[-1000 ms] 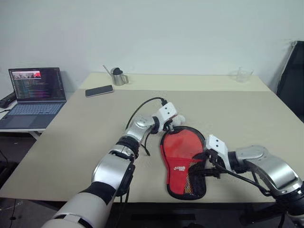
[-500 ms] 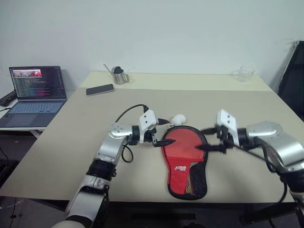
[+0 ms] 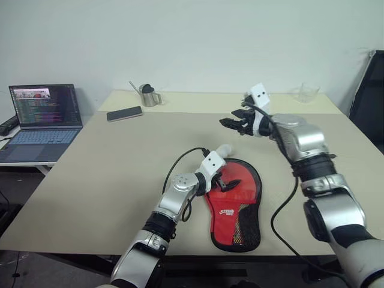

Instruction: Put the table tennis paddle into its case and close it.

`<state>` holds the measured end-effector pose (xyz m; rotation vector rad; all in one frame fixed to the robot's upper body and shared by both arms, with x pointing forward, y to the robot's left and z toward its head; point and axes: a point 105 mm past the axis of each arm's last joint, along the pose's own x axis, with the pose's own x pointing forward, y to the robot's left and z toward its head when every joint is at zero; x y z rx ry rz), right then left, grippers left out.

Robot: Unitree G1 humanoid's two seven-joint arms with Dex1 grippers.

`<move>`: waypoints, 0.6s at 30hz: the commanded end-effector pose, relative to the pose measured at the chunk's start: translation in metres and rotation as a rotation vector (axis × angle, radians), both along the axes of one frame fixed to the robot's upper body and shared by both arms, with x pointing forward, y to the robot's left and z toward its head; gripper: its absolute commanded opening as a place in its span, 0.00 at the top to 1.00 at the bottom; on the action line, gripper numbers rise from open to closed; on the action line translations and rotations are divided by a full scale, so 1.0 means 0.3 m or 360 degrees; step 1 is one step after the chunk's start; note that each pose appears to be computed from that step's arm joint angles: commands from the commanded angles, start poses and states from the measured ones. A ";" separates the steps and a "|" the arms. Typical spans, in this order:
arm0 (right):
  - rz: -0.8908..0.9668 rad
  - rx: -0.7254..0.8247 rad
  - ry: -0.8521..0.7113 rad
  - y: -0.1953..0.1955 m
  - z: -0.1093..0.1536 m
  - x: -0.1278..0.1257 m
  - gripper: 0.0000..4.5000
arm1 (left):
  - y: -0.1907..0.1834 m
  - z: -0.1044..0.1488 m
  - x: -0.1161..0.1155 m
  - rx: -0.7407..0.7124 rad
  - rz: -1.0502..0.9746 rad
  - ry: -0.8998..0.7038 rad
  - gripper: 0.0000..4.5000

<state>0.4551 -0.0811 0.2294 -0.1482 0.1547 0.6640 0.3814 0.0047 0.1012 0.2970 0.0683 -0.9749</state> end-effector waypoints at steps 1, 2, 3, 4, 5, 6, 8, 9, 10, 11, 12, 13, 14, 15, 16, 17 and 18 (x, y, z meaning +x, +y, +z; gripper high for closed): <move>-0.0125 0.0035 -0.0010 -0.015 0.017 0.042 0.27 | -0.007 0.022 0.005 -0.0085 0.0019 0.0000 0.01; -0.0142 0.0036 0.0011 -0.012 0.004 0.049 0.27 | -0.007 0.013 0.004 -0.0070 0.0027 -0.0003 0.01; -0.0168 0.0036 0.0023 -0.008 -0.007 0.056 0.27 | -0.009 0.003 0.001 -0.0068 0.0033 0.0015 0.01; -0.0190 0.0028 0.0024 -0.004 -0.018 0.062 0.27 | -0.011 -0.005 -0.001 -0.0081 0.0040 0.0044 0.01; -0.0201 0.0012 0.0015 0.003 -0.031 0.066 0.27 | -0.020 -0.008 -0.006 -0.0160 0.0042 0.0126 0.01; -0.0204 -0.0003 0.0006 0.010 -0.045 0.068 0.27 | -0.026 -0.009 -0.010 -0.0237 0.0045 0.0209 0.01; -0.0202 0.0019 0.0044 0.025 -0.087 0.067 0.27 | -0.027 -0.016 -0.009 -0.0249 0.0068 0.0242 0.01; -0.0217 0.0020 0.0077 0.029 -0.118 0.066 0.27 | -0.028 -0.019 -0.013 -0.0234 0.0061 0.0235 0.01; -0.0230 0.0021 0.0107 0.036 -0.148 0.064 0.27 | -0.030 -0.020 -0.017 -0.0223 0.0052 0.0228 0.01; -0.0238 0.0016 0.0125 0.040 -0.171 0.063 0.27 | -0.034 -0.017 -0.022 -0.0223 0.0036 0.0225 0.01; -0.0242 0.0012 0.0135 0.044 -0.184 0.061 0.27 | -0.036 -0.016 -0.026 -0.0225 0.0027 0.0224 0.01; -0.0255 0.0007 0.0146 0.045 -0.199 0.060 0.27 | -0.038 -0.013 -0.030 -0.0228 0.0014 0.0225 0.01; -0.0274 0.0009 0.0160 0.044 -0.211 0.060 0.27 | -0.038 -0.011 -0.033 -0.0227 0.0005 0.0224 0.01; -0.0294 0.0015 0.0173 0.043 -0.222 0.060 0.27 | -0.038 -0.010 -0.035 -0.0222 0.0000 0.0220 0.01; -0.0319 0.0011 0.0180 0.042 -0.233 0.061 0.27 | -0.038 -0.008 -0.037 -0.0219 -0.0002 0.0218 0.01; -0.0340 0.0013 0.0186 0.041 -0.241 0.061 0.27 | -0.038 -0.007 -0.039 -0.0218 -0.0002 0.0217 0.01; -0.0359 0.0022 0.0196 0.044 -0.249 0.061 0.27 | -0.036 -0.007 -0.040 -0.0215 0.0001 0.0215 0.01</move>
